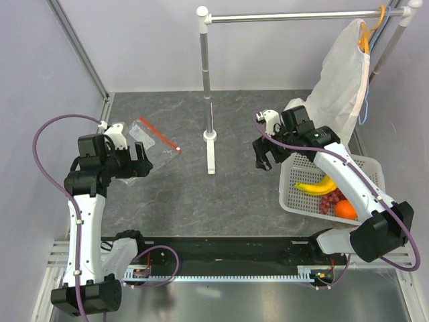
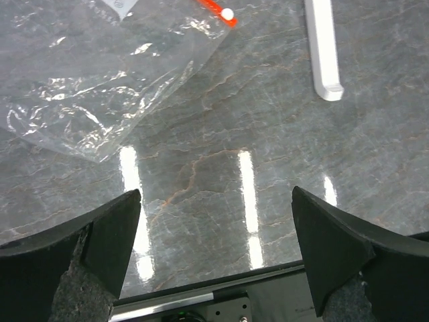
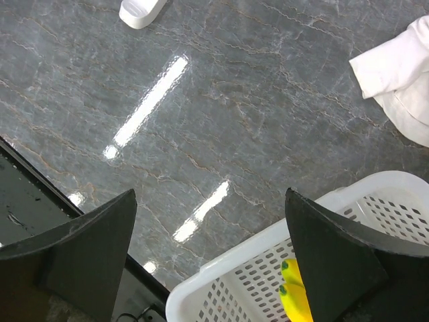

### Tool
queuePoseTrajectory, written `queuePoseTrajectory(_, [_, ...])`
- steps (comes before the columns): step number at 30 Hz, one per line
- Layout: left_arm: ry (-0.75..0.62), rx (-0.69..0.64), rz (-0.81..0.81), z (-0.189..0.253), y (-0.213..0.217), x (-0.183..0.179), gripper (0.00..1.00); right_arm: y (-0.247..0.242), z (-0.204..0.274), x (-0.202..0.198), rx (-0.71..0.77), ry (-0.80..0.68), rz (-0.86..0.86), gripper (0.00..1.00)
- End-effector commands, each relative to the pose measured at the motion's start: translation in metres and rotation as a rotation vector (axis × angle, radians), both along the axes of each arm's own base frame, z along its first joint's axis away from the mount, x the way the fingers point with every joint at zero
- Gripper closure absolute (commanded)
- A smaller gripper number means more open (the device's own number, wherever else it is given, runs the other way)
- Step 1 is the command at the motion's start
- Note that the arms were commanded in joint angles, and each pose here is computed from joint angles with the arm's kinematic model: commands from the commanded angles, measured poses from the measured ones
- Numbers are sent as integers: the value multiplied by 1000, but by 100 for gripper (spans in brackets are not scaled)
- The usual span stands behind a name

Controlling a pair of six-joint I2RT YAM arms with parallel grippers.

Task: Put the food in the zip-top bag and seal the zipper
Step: Pick up the zipper food storage bag at the center of the board.

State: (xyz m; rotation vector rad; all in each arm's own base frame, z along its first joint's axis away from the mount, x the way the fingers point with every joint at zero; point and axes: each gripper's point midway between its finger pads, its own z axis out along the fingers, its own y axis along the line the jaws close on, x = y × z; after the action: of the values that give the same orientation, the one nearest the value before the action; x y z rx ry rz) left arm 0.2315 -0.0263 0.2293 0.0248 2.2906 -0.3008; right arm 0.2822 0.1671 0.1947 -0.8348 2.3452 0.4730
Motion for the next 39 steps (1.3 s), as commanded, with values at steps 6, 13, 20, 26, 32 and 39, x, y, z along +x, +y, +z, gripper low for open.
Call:
queuePoseTrajectory(6, [82, 130, 267, -16, 52, 40, 0, 9, 3, 1, 41, 12, 33, 2])
queuePoseTrajectory(13, [98, 173, 298, -28, 63, 80, 0, 11, -5, 2, 35, 34, 28, 2])
queuePoseTrajectory(20, [269, 462, -72, -100, 44, 68, 0, 12, -15, 6, 23, 64, 22, 2])
queuePoseTrajectory(26, [301, 426, 44, -109, 40, 89, 0, 14, -25, 6, 16, 96, 23, 2])
queuePoseTrajectory(32, [198, 268, 384, -85, 22, 160, 0, 14, -34, 7, 4, 117, 19, 2])
queuePoseTrajectory(39, [251, 263, 581, -115, 23, 235, 2, 8, -40, 10, -28, 122, -2, 2])
